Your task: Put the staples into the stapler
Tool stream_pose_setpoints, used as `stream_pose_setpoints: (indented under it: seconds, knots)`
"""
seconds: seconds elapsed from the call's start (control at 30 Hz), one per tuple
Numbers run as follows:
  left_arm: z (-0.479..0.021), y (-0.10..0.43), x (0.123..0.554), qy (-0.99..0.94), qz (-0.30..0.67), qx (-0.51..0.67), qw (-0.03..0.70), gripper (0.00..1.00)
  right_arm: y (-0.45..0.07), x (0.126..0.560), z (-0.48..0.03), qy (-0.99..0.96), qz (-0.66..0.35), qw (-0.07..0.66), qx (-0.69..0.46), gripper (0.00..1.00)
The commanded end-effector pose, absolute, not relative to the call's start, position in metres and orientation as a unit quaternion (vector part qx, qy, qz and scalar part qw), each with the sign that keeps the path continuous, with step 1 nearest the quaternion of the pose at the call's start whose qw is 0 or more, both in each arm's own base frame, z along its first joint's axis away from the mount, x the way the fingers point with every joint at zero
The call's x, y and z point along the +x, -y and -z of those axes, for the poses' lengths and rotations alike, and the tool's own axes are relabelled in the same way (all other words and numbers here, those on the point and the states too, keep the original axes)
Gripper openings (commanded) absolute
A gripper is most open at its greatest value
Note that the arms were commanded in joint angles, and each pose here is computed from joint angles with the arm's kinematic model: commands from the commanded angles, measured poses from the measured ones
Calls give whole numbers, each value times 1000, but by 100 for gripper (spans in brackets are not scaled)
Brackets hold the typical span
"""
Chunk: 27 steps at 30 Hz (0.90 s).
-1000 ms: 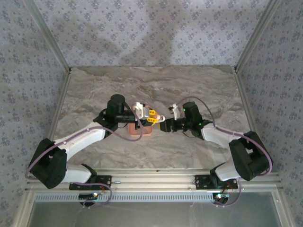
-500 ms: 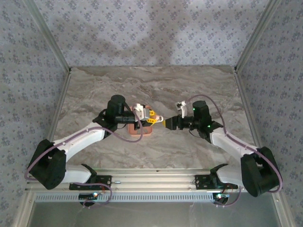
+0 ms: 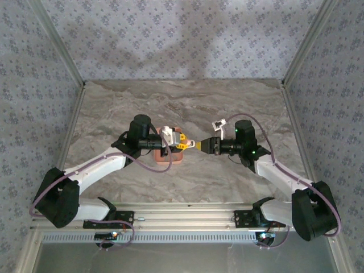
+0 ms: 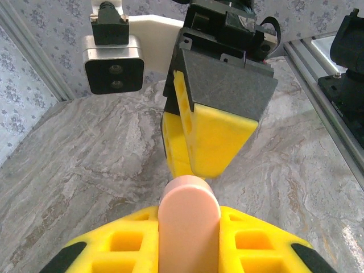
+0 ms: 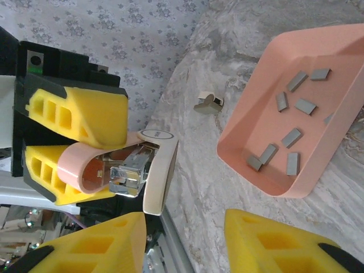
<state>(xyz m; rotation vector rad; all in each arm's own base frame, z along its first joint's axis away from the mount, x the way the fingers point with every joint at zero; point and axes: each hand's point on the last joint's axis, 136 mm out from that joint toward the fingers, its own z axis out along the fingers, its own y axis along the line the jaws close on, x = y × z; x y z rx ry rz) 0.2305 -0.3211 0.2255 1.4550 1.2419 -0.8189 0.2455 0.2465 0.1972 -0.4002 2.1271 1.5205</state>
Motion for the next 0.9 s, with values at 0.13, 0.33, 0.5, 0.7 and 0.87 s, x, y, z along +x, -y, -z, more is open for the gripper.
stream_pose_setpoints:
  seconds: [0.13,0.33,0.5,0.7,0.87]
  knots:
    - [-234,322,226,-497,336,611,516,15,-252,248,-215,-761,-592,229,-133,35]
    - [-236,323,226,-495,337,612,517,15,-256,247,-218,-759,-597,225,-134,33]
    - [-236,324,226,-494,338,612,518,15,-259,249,-216,-761,-595,222,-131,29]
    - [-237,324,225,-491,340,612,518,15,-264,250,-215,-758,-602,214,-131,25]
    - [-236,324,225,-491,340,613,518,16,-267,249,-214,-758,-602,212,-131,25]
